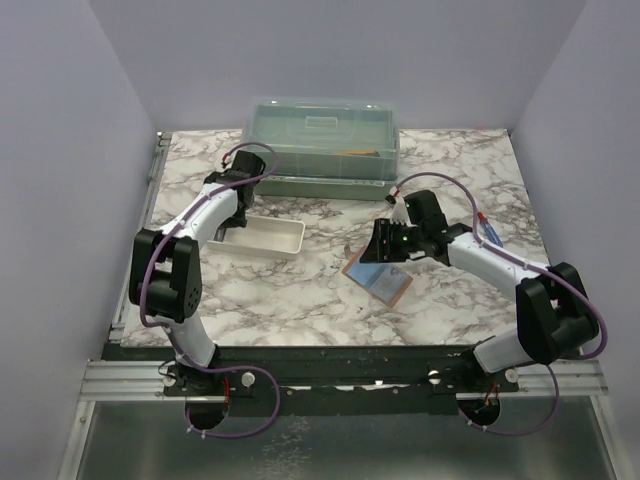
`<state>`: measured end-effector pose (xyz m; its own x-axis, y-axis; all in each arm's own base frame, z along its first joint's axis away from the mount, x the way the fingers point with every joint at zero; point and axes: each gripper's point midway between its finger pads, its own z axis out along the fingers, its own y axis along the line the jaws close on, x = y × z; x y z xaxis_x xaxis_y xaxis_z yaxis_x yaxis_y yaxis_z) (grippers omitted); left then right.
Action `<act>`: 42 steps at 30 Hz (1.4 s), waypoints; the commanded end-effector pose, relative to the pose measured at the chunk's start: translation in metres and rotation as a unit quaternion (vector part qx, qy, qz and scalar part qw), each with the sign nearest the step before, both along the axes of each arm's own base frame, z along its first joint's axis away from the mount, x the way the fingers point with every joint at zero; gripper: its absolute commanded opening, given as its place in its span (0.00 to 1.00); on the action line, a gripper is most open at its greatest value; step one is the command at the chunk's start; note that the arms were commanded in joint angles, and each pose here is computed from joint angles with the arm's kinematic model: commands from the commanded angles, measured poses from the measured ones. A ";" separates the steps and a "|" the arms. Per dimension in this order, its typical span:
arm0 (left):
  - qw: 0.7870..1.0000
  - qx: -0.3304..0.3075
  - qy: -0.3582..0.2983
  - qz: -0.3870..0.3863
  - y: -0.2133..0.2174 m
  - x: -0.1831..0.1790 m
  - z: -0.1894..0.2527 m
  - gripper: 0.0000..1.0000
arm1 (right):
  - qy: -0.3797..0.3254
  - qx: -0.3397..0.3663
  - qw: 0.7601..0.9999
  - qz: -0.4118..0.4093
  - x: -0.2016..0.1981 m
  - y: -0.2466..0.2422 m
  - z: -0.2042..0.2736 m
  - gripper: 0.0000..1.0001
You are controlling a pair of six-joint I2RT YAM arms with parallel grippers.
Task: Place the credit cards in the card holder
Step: Pick up the credit card from the storage box.
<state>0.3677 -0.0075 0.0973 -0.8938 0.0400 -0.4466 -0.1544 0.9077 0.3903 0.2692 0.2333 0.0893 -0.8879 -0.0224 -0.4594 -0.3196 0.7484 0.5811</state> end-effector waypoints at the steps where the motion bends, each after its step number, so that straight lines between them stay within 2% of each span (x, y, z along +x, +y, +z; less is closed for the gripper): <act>1: 1.000 0.003 -0.012 0.006 0.004 -0.002 0.021 0.01 | 0.004 0.009 1.000 0.010 0.000 0.005 0.007 0.50; 22: 0.998 0.049 0.028 0.025 0.024 -0.001 -0.008 0.01 | 0.002 0.009 1.000 0.013 -0.001 0.004 0.009 0.50; 31: 0.997 0.066 0.031 0.032 0.030 -0.003 -0.010 0.08 | 0.006 0.009 1.000 0.017 -0.002 0.005 0.006 0.50; 33: 0.997 0.069 0.029 0.033 0.030 -0.003 -0.008 0.12 | 0.006 0.008 1.000 0.017 -0.001 0.005 0.006 0.50; 42: 0.996 0.076 0.026 0.042 0.036 -0.003 -0.007 0.13 | 0.005 0.008 1.000 0.019 -0.002 0.005 0.008 0.50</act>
<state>0.3669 0.0135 0.0862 -0.9154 0.0372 -0.4008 -0.1754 0.8593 0.4804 0.2682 0.2352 0.0915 -0.8897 -0.0266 -0.4557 -0.3242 0.7396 0.5898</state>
